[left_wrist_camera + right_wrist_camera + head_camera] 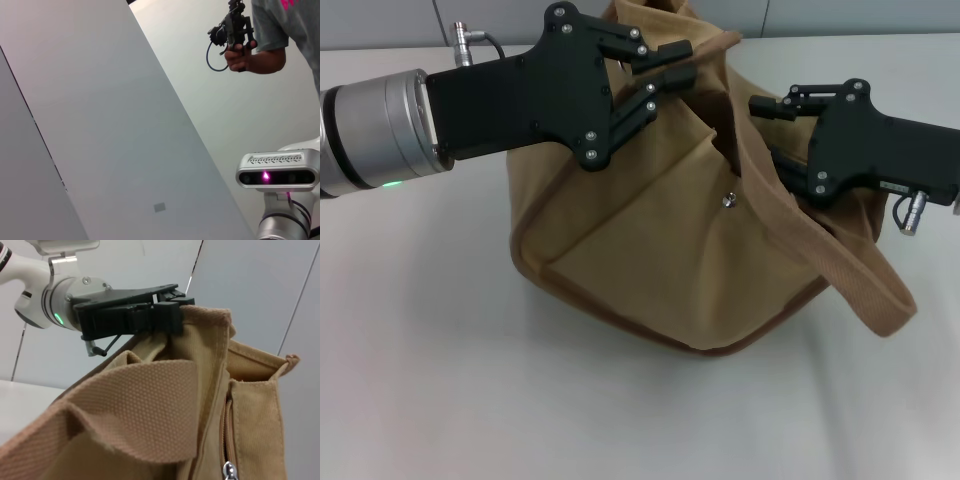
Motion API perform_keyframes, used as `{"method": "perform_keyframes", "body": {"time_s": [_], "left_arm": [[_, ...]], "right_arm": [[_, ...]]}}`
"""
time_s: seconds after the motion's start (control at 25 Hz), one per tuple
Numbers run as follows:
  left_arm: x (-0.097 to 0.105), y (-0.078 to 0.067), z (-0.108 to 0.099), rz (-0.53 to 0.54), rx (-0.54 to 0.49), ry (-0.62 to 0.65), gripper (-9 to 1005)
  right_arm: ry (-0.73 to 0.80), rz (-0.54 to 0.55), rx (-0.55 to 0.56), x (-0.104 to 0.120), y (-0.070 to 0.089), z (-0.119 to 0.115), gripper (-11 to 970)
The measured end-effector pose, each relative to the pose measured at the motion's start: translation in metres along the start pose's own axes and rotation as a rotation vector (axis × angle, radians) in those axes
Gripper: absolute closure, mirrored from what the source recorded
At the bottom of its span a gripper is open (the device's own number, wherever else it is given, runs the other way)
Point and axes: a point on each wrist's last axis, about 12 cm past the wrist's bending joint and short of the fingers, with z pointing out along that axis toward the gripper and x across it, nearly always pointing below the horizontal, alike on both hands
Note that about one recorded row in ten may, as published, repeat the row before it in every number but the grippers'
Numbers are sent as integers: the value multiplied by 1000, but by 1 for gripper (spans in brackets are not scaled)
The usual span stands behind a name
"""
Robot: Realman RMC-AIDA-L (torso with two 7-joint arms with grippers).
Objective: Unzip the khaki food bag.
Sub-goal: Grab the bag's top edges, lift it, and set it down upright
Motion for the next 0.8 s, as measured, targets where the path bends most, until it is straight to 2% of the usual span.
{"method": "perform_keyframes", "body": {"time_s": [0.08,0.32,0.6,0.8], "left_arm": [[0,0,0,1,1,-1,913],[0,0,1,1,4,-3,916],[0,0,1,0,5,-3,948],[0,-1,0,0,3,-3,996]], "right_arm": [[-4,-4,10,1,0,4,551],[46,-17,32,5,2,21,588],[30,-11,51,2,-1,26,631],[24,-11,43,1,0,25,741]]}}
